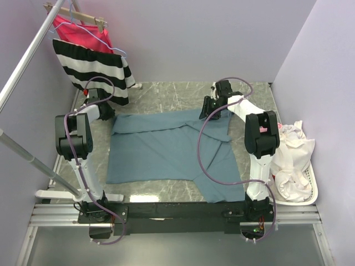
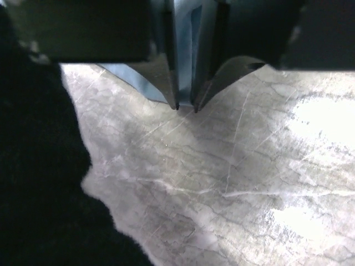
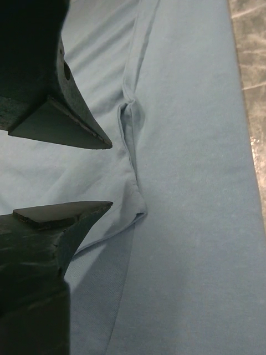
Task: Fold and stack the t-shirts
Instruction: Fold the flattened tshirt in 1/3 of the way
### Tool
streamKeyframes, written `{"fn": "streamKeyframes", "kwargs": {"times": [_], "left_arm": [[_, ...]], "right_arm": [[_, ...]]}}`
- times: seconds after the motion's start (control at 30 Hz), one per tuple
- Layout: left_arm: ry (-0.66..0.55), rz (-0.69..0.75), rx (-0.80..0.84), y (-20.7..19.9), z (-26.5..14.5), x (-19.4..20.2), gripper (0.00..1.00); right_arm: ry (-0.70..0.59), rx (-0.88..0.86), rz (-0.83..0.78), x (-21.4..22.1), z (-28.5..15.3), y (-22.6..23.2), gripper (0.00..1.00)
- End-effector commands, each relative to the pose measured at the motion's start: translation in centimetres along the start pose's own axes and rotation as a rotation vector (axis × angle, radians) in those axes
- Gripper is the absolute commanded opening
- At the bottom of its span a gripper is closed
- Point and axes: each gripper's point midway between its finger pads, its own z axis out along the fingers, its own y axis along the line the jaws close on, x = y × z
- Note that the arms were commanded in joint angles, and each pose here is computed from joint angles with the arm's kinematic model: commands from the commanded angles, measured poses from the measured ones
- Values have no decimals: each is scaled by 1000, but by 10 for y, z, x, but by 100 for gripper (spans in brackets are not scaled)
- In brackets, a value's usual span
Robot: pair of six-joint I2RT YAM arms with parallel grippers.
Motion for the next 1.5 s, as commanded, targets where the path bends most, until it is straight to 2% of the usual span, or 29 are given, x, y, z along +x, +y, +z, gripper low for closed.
{"fn": "streamKeyframes", "kwargs": {"times": [0.0, 0.13, 0.2, 0.23, 0.43, 0.77, 1.1, 1.13, 1.17, 1.2, 1.27, 1.3, 1.37, 1.47], "left_arm": [[1, 5, 13, -8, 2, -4, 20], [4, 11, 12, -8, 2, -4, 7], [8, 11, 10, -7, 2, -4, 6], [5, 12, 10, -8, 2, -5, 1], [-5, 16, 15, -10, 2, -10, 1], [-28, -32, -5, 21, 1, -37, 1], [-43, -47, 45, 20, -1, -57, 1], [-39, -42, 63, 16, -3, -55, 2], [-35, -44, 80, 13, -5, -53, 9], [-20, -44, 96, 12, -7, -47, 34], [-30, -22, 132, -1, -19, -44, 45], [-12, -17, 138, -2, -21, -33, 55], [-8, -9, 167, -15, -31, -27, 61], [21, 10, 170, -23, -35, -9, 53]], "right_arm": [[-7, 2, -16, -5, -1, 1, 49], [7, 17, -5, 1, 4, -4, 49], [17, 25, -1, 5, 7, -8, 48], [18, 29, 0, 6, 8, -9, 48], [36, 49, 9, 14, 14, -16, 48], [73, 172, 42, 29, 27, -46, 45], [93, 168, 53, 36, 33, -48, 44], [92, 166, 52, 36, 34, -48, 44], [91, 163, 52, 35, 33, -48, 44], [92, 161, 49, 35, 34, -47, 44], [93, 155, 48, 35, 35, -46, 44], [94, 153, 48, 35, 35, -46, 44], [93, 151, 46, 35, 35, -46, 44], [91, 148, 45, 34, 35, -46, 45]]}}
